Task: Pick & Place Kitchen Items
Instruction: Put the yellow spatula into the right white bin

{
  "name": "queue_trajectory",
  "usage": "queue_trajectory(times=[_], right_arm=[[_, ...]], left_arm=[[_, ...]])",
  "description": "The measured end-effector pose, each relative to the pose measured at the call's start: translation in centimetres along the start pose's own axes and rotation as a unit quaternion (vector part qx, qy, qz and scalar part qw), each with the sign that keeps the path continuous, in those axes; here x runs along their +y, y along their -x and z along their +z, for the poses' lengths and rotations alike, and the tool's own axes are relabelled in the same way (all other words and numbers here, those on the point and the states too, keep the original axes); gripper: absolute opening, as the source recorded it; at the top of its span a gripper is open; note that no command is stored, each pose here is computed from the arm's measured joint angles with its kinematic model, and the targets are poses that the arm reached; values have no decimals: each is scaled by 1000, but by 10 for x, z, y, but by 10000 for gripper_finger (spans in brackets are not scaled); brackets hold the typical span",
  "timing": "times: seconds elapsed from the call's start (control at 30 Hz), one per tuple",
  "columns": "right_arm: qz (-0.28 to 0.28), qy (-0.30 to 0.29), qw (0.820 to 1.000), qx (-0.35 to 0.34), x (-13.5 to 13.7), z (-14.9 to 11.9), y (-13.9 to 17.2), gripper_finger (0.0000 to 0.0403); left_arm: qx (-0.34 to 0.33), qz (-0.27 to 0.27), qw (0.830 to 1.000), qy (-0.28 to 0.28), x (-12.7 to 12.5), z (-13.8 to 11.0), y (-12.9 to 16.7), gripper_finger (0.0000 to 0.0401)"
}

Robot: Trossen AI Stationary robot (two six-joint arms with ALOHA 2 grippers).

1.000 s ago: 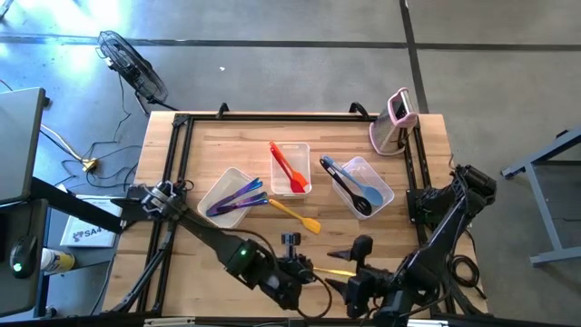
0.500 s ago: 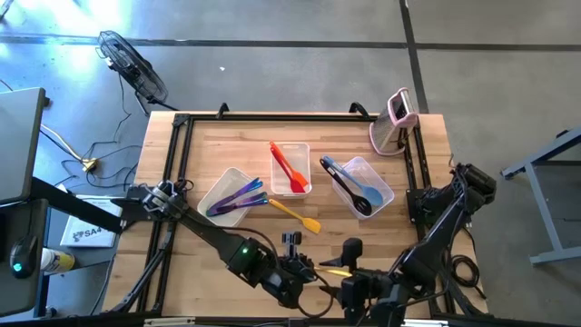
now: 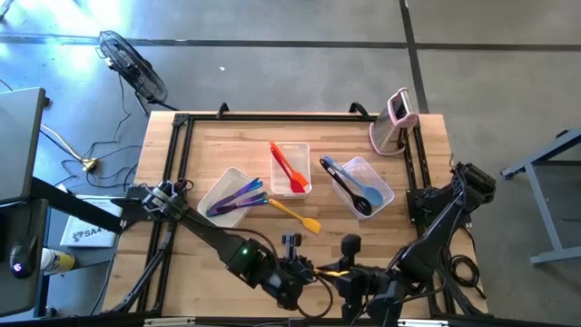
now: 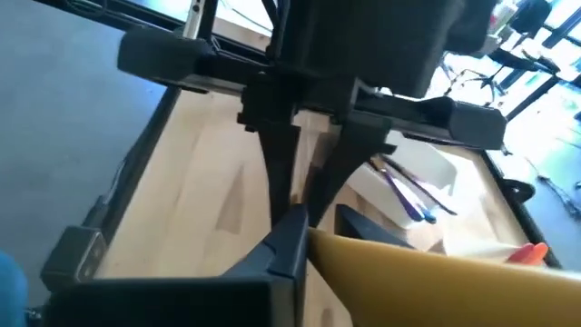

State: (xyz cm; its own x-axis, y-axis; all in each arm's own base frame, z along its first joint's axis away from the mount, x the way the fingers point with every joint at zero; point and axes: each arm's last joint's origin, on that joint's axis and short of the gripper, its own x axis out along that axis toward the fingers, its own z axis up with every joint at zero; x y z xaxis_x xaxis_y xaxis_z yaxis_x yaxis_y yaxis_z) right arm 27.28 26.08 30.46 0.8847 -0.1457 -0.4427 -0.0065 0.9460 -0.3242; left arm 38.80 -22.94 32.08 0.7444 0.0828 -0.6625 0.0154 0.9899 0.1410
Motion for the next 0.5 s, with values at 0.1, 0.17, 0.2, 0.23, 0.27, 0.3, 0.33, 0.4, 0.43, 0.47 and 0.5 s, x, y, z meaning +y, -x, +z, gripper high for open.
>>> queue_trajectory(times=[0.1, 0.17, 0.2, 0.23, 0.27, 0.3, 0.33, 0.4, 0.43, 0.47, 0.5], right_arm=[[-8, 11, 1000, -2, 1, 0, 1, 41], [-8, 11, 1000, -2, 1, 0, 1, 41], [-9, 12, 1000, -1, 1, -1, 1, 41], [-10, 14, 1000, -1, 0, -1, 1, 41], [-10, 14, 1000, -1, 0, -1, 1, 41], [-9, 15, 1000, -1, 1, -1, 1, 41], [-7, 17, 1000, 2, 1, -1, 0, 41], [-6, 22, 1000, 7, 2, -4, -2, 41], [-4, 23, 1000, 10, 2, -4, -2, 41], [-1, 22, 1000, 12, 2, -5, -2, 41], [1, 20, 1000, 12, 2, -5, -2, 41]], left_arm=[[-1, -1, 1000, -3, 0, 0, 0, 15], [-1, 3, 1000, -5, 0, 0, 0, 15], [-3, 7, 1000, -7, 1, 0, 0, 16], [-4, 11, 1000, -8, 1, 0, 0, 20], [-3, 14, 1000, -11, 1, 0, 0, 29], [-2, 14, 1000, -11, 1, 0, 0, 40], [-8, 13, 1000, -7, 1, 1, 0, 54], [-11, 14, 1000, -5, 2, 3, 1, 81], [-11, 16, 1000, -4, 2, 3, 1, 93], [-13, 20, 1000, -3, 3, 3, 1, 106], [-16, 25, 1000, 3, 3, 3, 1, 118]])
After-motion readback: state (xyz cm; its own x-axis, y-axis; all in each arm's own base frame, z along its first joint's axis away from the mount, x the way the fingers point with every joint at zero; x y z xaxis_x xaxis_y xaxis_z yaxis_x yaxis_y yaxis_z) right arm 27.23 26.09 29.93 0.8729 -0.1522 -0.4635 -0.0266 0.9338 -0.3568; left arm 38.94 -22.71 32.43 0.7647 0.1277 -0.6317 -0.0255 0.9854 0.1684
